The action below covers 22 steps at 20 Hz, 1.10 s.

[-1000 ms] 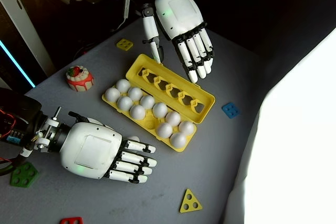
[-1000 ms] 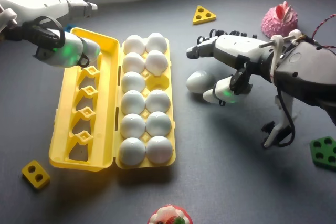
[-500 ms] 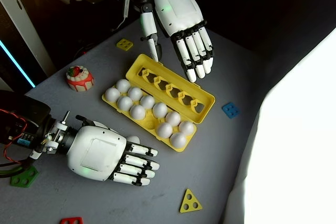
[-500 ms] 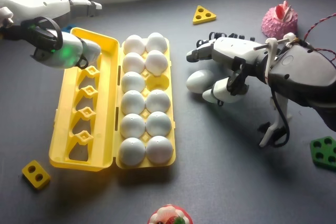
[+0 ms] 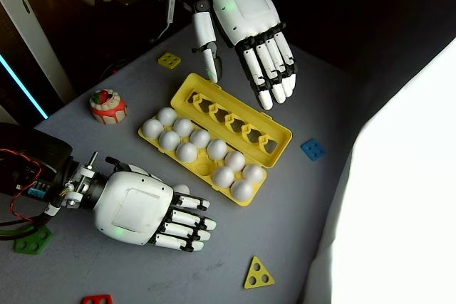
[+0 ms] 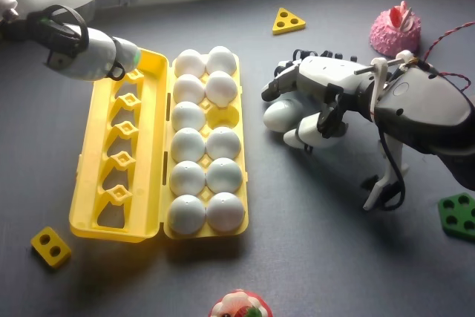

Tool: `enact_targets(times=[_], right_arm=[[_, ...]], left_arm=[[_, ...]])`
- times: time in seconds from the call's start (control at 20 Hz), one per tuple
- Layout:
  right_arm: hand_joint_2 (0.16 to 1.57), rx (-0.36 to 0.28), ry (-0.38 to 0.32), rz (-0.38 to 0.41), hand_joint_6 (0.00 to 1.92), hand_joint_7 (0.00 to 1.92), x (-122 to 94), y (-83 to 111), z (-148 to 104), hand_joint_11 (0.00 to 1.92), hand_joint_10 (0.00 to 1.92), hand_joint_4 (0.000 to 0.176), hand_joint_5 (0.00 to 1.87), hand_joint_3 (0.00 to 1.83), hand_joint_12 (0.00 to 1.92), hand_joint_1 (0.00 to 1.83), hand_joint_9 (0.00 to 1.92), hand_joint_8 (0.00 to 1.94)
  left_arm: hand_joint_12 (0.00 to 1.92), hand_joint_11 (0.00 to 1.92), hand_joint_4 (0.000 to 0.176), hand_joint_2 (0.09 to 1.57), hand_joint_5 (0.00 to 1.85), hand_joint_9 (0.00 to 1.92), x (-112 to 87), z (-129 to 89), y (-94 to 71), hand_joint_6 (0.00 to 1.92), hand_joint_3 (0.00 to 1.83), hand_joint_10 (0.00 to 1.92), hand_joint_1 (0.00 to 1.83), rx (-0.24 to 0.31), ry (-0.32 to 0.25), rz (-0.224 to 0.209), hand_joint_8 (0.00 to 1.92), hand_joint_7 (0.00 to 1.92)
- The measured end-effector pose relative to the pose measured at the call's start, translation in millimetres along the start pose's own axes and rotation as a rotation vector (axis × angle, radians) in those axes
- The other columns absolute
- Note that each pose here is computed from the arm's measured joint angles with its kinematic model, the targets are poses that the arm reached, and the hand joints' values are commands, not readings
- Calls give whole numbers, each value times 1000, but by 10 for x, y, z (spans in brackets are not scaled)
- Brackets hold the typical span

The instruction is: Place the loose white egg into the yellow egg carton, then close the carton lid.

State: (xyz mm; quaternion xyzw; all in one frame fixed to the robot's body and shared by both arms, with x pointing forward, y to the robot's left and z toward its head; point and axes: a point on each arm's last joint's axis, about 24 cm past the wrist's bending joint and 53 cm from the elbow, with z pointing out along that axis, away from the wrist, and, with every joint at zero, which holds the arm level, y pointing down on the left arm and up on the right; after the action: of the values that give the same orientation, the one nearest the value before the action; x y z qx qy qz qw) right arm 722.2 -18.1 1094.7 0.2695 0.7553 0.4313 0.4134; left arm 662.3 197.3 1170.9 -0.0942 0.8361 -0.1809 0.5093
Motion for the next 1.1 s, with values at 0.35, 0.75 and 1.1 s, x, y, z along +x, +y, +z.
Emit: enact_targets(times=[0.35,0.75,1.1], right_arm=[[1196,-2,-4,4,1221,431,-2,6,3,0,14,0,823,3,289,1096,185,19],[1200,-66,-8,18,1240,526,-80,149,-78,0,13,0,817,1,415,1107,270,2],[1194,-212,-9,140,1218,511,-100,354,-208,0,3,0,830,0,477,1110,272,3]], left_arm=[[602,0,18,1424,94,80,168,-40,155,10,0,12,235,-83,39,-27,2,59],[402,0,13,1446,65,34,229,-31,153,0,5,4,175,-77,66,-71,2,15],[513,0,10,1444,82,61,212,-21,178,6,2,9,180,-81,64,-78,5,30]])
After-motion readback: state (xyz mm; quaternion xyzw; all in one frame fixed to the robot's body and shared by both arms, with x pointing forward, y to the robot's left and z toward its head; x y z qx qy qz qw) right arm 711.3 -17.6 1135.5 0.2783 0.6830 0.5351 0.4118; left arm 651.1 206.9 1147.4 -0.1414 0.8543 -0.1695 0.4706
